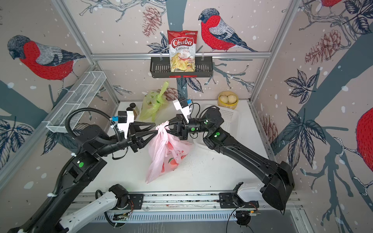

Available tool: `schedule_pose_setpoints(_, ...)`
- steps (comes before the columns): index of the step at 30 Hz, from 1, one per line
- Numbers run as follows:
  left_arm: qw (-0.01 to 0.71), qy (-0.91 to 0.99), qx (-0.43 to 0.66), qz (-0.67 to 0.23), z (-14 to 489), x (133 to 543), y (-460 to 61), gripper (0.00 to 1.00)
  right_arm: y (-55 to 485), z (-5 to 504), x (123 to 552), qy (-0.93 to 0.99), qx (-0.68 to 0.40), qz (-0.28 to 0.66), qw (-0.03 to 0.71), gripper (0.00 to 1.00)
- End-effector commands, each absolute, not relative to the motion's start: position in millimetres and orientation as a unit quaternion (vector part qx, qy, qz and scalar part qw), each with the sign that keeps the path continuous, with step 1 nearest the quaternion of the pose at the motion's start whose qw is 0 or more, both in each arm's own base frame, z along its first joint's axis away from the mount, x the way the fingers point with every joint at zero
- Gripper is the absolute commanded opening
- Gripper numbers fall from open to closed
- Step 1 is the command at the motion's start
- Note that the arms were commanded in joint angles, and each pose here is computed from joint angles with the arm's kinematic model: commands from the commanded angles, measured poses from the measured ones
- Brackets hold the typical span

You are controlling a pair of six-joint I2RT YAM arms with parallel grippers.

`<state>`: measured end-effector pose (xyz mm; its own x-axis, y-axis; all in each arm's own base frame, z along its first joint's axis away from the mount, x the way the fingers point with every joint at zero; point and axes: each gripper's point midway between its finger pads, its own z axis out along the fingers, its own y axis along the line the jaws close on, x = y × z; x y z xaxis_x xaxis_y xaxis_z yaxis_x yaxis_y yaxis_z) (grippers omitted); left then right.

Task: Place the peach into a plastic bag & tie a knot
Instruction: Tie the plastic bag at the center of the board.

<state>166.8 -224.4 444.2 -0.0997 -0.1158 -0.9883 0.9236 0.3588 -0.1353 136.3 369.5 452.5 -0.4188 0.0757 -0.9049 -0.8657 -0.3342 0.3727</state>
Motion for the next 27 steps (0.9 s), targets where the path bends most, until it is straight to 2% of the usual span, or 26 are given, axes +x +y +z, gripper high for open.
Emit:
schedule_pose_setpoints(1, 0.574, 0.556, 0.368, -0.476, 453, 154, -229, 0.43, 367, 458, 132, 0.455, -0.431, 0.698, 0.346, 0.0)
schedule_pose_setpoints(4, 0.555, 0.551, 0.384, -0.49, 447, 149, -234, 0.41, 369, 457, 133, 0.456, -0.431, 0.698, 0.344, 0.0)
schedule_pose_setpoints(8, 0.543, 0.553, 0.392, -0.495, 440, 149, -238, 0.32, 370, 456, 132, 0.456, -0.432, 0.699, 0.343, 0.0)
schedule_pose_setpoints(19, 0.559, 0.554, 0.388, -0.48, 444, 153, -236, 0.24, 375, 448, 130, 0.465, -0.439, 0.692, 0.335, 0.0)
schedule_pose_setpoints(21, 0.554, 0.558, 0.39, -0.48, 441, 153, -236, 0.19, 376, 448, 129, 0.466, -0.441, 0.691, 0.334, 0.0)
schedule_pose_setpoints(25, 0.554, 0.559, 0.393, -0.476, 438, 152, -235, 0.01, 375, 448, 128, 0.466, -0.442, 0.691, 0.333, 0.0)
schedule_pose_setpoints(27, 0.555, 0.557, 0.397, -0.474, 437, 150, -235, 0.0, 375, 449, 128, 0.466, -0.442, 0.691, 0.333, 0.0)
